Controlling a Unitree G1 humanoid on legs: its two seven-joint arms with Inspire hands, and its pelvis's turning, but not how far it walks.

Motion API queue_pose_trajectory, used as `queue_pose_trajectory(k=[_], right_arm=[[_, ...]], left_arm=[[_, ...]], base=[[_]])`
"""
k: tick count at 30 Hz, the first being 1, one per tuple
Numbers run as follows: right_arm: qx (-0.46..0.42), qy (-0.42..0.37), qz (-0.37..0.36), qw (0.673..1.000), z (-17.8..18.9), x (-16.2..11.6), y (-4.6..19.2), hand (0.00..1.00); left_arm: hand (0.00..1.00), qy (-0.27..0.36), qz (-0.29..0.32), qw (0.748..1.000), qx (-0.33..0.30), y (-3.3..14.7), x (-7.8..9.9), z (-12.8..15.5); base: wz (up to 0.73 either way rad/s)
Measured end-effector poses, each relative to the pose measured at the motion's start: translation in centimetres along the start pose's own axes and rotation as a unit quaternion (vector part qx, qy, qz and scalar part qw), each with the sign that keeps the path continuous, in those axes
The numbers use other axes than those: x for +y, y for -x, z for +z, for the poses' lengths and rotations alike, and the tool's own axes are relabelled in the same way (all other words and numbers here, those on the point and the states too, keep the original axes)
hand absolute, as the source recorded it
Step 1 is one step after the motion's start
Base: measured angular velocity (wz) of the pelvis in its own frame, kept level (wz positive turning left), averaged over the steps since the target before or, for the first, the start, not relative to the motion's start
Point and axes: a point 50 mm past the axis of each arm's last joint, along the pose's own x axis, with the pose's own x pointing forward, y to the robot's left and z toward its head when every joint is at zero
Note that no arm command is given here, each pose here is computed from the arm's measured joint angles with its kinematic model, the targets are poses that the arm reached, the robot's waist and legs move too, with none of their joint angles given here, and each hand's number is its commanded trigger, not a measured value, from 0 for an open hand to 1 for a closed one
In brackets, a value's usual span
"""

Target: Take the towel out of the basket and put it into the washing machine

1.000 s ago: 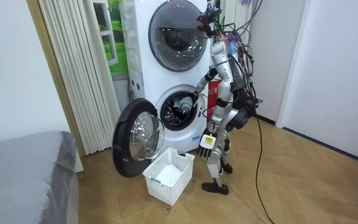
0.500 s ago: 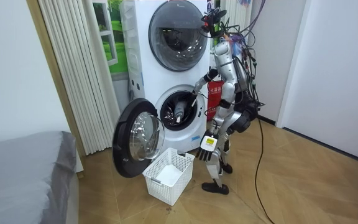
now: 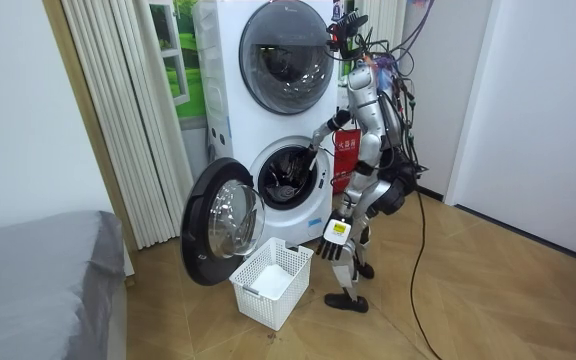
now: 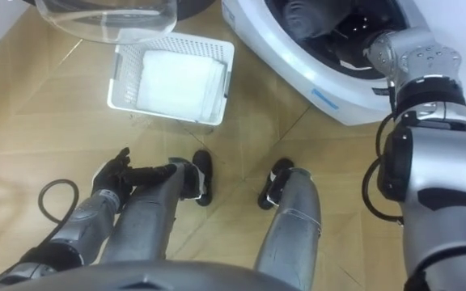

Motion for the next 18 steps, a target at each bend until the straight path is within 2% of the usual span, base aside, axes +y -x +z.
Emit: queue_pose_trajectory(k=[10,16,18], right_arm=[[-0.008,0.002,-0.017,1.0,0.1,-0.6,-0.2,0.0],[-0.016,0.001,-0.025,1.0,0.0,-2.9,-0.8,0.0],[-0.027,0.009,-0.029,0.999,0.0,-5.1,-1.1,0.0]], left_arm=[[0.0,-0.023,0.003,1.0,0.003,0.0,-0.4,-0.1],[0.0,-0.03,-0.008,0.999,0.018,-0.2,-0.2,-0.2],[0.0,-0.045,-0.011,0.999,0.027,-0.3,-0.1,-0.5]], base=[[0.01],[0.0],[-0.07]])
